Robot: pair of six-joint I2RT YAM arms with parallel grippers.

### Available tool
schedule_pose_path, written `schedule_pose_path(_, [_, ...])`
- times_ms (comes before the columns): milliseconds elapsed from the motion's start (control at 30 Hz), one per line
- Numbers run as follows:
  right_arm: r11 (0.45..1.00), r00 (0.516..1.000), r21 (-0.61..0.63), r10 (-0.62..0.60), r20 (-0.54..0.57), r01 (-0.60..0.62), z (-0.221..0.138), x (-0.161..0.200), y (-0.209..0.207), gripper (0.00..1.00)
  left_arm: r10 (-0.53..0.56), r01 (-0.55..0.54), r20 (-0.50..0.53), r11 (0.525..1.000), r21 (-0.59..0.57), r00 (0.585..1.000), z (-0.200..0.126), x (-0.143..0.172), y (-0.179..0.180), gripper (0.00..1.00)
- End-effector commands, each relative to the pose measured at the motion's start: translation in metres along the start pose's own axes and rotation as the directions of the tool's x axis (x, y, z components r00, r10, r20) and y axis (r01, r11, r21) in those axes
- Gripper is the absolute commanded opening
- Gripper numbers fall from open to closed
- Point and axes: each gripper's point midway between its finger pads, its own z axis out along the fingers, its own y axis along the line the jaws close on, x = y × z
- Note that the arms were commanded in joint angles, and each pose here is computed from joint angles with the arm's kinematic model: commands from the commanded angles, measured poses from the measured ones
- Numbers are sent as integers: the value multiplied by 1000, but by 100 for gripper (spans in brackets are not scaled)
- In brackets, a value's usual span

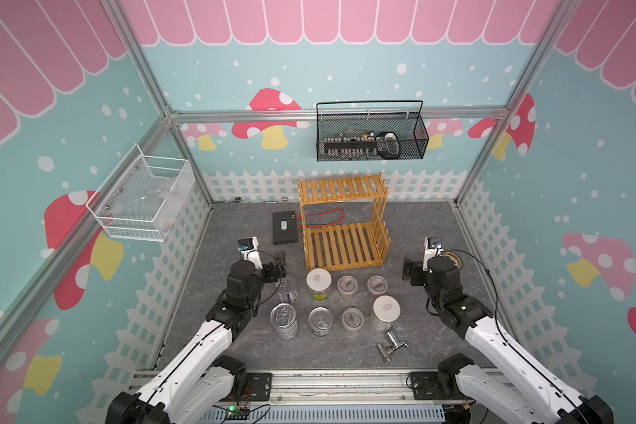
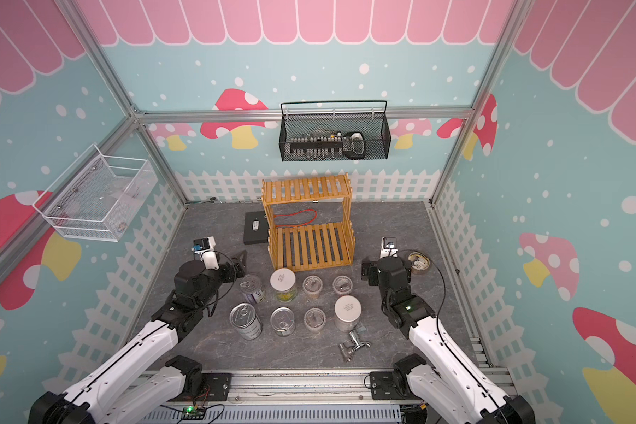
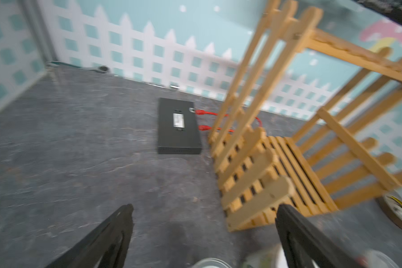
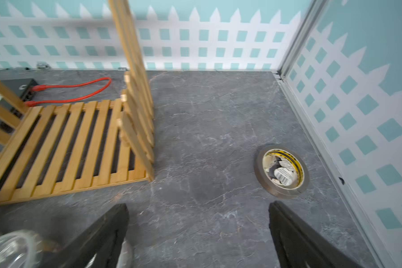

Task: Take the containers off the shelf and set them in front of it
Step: Reset both arms

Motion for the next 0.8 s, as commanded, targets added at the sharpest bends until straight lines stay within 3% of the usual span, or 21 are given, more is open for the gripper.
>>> schedule_pose_path(0, [998,997,-10,58,57,-58,21,-10,-20,99,-1,13,89,992,-124,996,13,-15,42,99])
schedule_pose_path(100, [995,991,30,89,102,-93,45,2,-39,99,15,7,145,989,-150,989,23,-13,67,99])
schedule_pose_path(167, [994,989,58,90,113,-97,61,13,-47,99,42,-25,169,995,-100,985,28,-10,67,99])
schedule_pose_path(267, [991,993,100,78,94,-87,83,22,-59,99,118,-97,158,986,-137,980,41,-9,75,99])
schedule_pose_path(400, [993,980,114,-8,200,-15,86,9,-62,99,133,-113,133,983,-147,982,55,3,85,99])
schedule_pose_path(767, [994,971,98,-66,231,44,99,16,-63,99,197,-192,160,980,-51,967,61,6,69,99])
